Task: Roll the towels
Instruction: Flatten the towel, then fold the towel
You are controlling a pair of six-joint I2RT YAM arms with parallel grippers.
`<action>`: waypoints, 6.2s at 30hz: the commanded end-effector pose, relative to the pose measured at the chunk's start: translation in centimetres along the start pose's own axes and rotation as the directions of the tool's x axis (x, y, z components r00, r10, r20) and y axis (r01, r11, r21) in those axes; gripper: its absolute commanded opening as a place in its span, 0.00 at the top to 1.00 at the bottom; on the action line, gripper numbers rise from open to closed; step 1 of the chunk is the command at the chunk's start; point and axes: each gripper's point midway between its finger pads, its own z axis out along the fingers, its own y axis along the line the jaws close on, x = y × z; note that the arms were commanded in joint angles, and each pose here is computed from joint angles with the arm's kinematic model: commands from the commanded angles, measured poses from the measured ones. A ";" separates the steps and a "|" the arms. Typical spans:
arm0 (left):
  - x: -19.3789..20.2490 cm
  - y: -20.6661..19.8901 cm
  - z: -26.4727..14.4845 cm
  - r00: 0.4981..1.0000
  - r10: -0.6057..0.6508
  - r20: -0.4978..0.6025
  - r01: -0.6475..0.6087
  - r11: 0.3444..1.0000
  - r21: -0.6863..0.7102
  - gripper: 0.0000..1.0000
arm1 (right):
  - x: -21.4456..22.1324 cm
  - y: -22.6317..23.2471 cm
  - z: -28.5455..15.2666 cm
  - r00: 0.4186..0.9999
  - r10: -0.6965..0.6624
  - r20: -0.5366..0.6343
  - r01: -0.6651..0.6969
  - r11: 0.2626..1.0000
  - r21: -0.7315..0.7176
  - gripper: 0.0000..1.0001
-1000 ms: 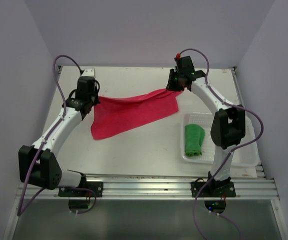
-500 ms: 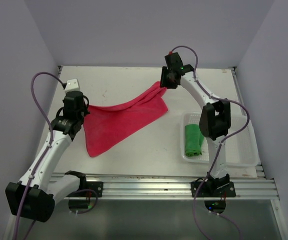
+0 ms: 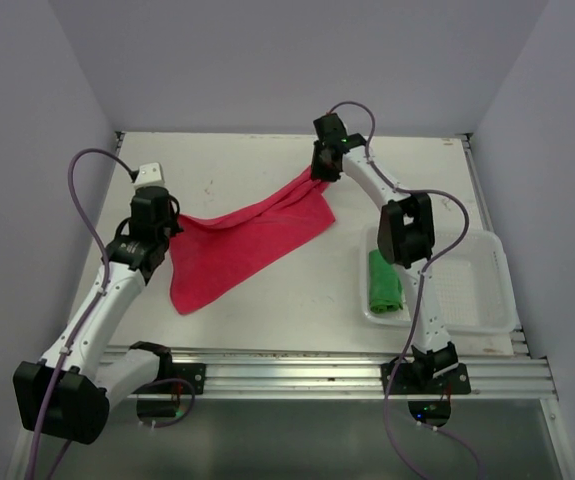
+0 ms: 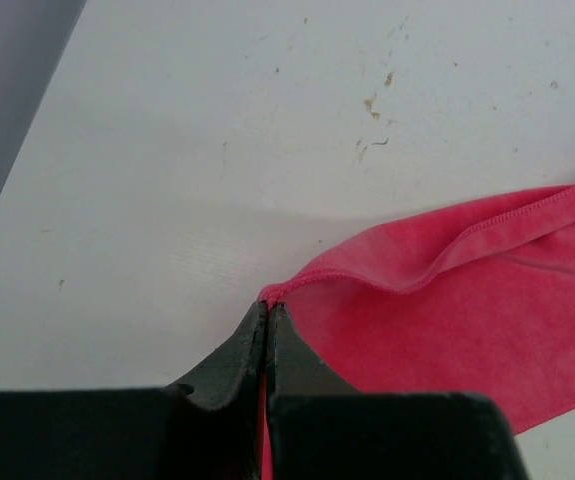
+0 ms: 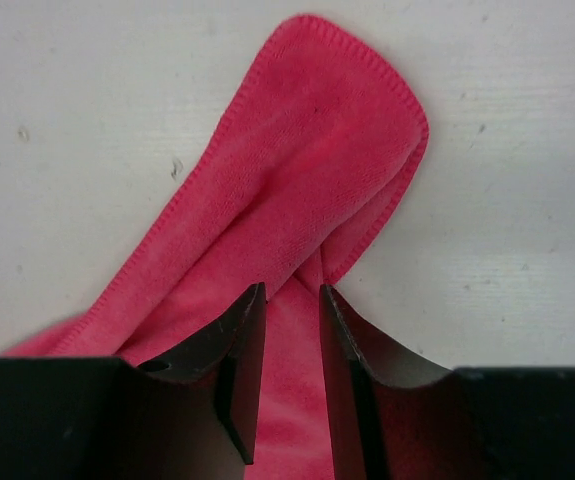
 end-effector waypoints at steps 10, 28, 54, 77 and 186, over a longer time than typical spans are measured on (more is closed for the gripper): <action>-1.2 -1.7 0.8 0.998 -0.042 0.056 0.037 0.996 0.078 1.00 | 9.7 -0.5 -0.2 0.975 -0.143 -0.170 0.154 0.987 0.051 0.85; -2.5 -1.2 0.5 0.995 -0.028 0.100 0.023 0.998 0.057 1.00 | 10.1 1.8 -13.2 0.974 -0.208 -0.092 0.184 0.959 -0.218 0.65; -4.6 8.1 -1.7 0.979 0.068 0.190 0.017 0.912 -0.410 1.00 | 8.1 -2.8 -6.3 0.957 -0.250 -0.145 0.258 0.966 0.034 0.64; -2.8 4.2 1.1 0.988 0.078 0.130 -0.048 0.975 -0.215 1.00 | 8.6 -1.8 0.0 0.940 -0.318 -0.122 0.320 0.947 -0.006 0.61; -3.1 11.6 10.5 0.996 -0.071 0.060 0.087 0.934 -0.346 1.00 | -1.7 0.5 -8.0 0.966 -0.202 0.163 0.227 0.962 -0.153 1.00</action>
